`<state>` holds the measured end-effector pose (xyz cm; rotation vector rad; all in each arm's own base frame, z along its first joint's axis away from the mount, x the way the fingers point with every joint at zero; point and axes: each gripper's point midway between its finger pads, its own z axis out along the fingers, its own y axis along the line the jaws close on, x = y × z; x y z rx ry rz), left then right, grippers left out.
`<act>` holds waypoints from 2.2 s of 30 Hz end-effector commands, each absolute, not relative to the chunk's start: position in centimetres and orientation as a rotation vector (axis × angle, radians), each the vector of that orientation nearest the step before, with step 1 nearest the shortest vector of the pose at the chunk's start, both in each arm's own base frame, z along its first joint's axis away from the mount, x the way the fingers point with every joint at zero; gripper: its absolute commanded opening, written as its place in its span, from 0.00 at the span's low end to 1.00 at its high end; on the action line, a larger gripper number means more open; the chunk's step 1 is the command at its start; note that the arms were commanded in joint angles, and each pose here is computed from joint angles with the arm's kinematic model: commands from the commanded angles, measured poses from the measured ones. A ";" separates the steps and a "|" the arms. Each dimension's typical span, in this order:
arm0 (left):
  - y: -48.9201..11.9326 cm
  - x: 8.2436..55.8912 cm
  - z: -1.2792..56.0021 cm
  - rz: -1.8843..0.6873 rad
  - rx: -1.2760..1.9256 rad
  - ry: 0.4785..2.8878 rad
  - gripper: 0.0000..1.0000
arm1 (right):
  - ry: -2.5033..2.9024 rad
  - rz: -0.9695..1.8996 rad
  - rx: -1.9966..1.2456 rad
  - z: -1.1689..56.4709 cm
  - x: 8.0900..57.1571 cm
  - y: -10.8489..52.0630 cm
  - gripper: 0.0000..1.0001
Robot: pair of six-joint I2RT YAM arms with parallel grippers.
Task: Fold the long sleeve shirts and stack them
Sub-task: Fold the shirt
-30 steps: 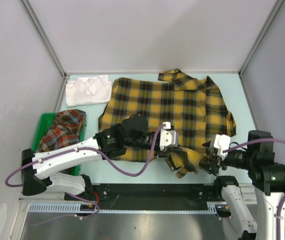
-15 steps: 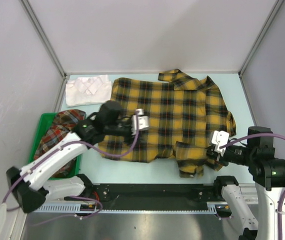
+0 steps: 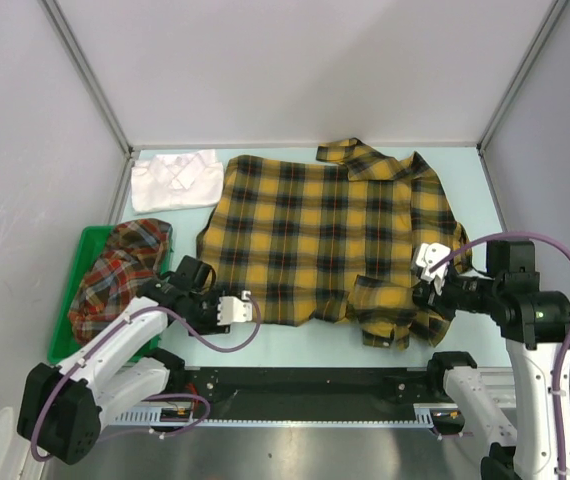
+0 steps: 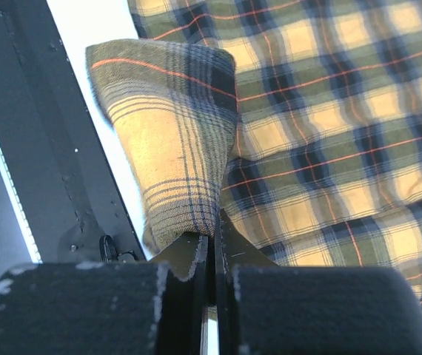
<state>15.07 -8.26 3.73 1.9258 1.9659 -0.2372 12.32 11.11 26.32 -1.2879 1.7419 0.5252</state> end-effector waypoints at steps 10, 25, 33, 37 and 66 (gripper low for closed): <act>-7.4 17.1 1.0 -0.070 2.111 1.746 0.26 | 1.765 0.496 -1.321 26.6 13.2 10.7 0.00; -7.5 15.6 6.4 -0.308 2.024 1.853 0.00 | 1.727 0.341 -1.422 28.6 14.0 9.3 0.00; -8.6 21.8 9.2 -0.289 1.863 1.943 0.00 | 1.692 0.312 -1.480 29.7 20.3 9.4 0.00; -8.5 25.6 10.3 -0.255 1.776 1.985 0.00 | 1.654 0.276 -1.509 31.2 24.4 9.0 0.00; -8.2 38.4 7.1 -0.279 1.533 2.250 0.00 | 1.516 0.354 -1.688 27.0 44.3 9.6 0.00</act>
